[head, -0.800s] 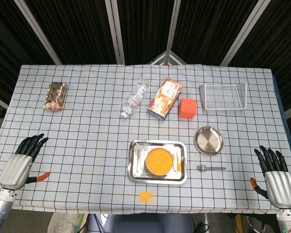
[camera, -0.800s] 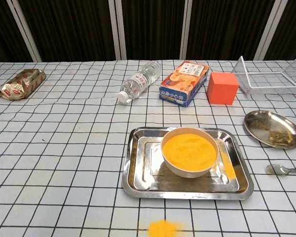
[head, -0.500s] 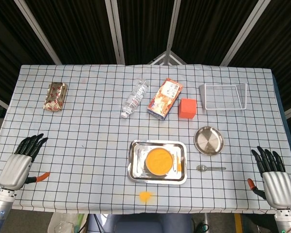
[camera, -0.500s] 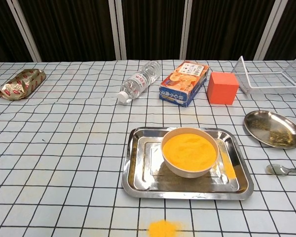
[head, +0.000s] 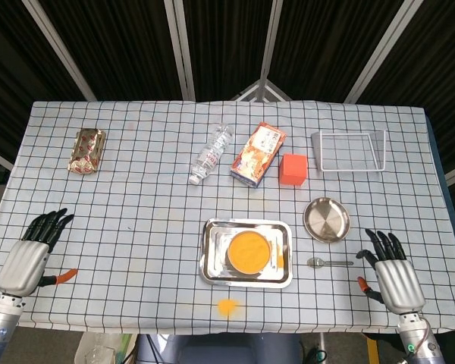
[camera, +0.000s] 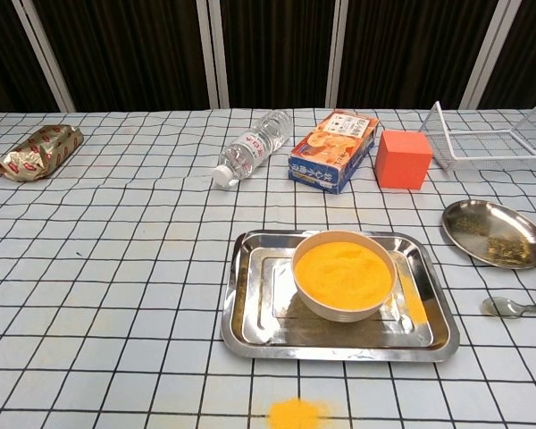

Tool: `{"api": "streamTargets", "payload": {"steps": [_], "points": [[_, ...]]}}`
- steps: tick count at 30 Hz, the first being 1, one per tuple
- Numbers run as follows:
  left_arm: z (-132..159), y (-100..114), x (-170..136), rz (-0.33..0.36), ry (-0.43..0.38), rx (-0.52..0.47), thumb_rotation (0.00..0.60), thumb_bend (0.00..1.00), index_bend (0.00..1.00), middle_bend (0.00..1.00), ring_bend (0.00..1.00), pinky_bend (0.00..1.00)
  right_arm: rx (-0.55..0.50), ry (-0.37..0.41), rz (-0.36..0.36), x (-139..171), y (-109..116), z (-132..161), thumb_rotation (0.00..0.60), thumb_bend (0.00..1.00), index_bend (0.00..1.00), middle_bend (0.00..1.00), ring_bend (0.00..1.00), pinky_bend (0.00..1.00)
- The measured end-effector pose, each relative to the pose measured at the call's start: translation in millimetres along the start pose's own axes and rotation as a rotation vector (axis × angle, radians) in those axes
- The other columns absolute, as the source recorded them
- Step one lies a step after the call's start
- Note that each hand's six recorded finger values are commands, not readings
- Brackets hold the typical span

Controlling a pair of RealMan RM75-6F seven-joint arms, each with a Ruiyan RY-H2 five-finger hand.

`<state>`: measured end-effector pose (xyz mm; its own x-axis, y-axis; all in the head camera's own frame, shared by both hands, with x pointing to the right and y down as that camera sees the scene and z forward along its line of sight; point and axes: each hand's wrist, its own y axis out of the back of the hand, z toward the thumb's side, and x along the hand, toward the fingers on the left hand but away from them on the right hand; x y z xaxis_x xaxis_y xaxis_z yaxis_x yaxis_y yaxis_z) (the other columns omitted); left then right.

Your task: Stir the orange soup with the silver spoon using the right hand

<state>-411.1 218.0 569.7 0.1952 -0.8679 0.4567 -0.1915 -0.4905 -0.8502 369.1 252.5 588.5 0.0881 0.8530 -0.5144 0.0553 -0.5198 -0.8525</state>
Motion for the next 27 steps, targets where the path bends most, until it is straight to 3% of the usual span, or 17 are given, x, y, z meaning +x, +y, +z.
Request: {"api": "streamTargets", "payload": {"steps": [14, 27], "points": [[-1, 1, 0, 0.000, -0.004, -0.004, 0.600, 0.02, 0.00, 0.00, 0.00, 0.00, 0.068, -0.085, 0.090, -29, -51, 6, 0.600, 0.35, 0.41, 0.10, 0.00, 0.00], [-1, 0, -1, -0.007, -0.002, 0.001, 0.600, 0.02, 0.00, 0.00, 0.00, 0.00, 0.100, -0.130, 0.110, -43, -72, -1, 0.600, 0.35, 0.41, 0.11, 0.00, 0.00]]}}
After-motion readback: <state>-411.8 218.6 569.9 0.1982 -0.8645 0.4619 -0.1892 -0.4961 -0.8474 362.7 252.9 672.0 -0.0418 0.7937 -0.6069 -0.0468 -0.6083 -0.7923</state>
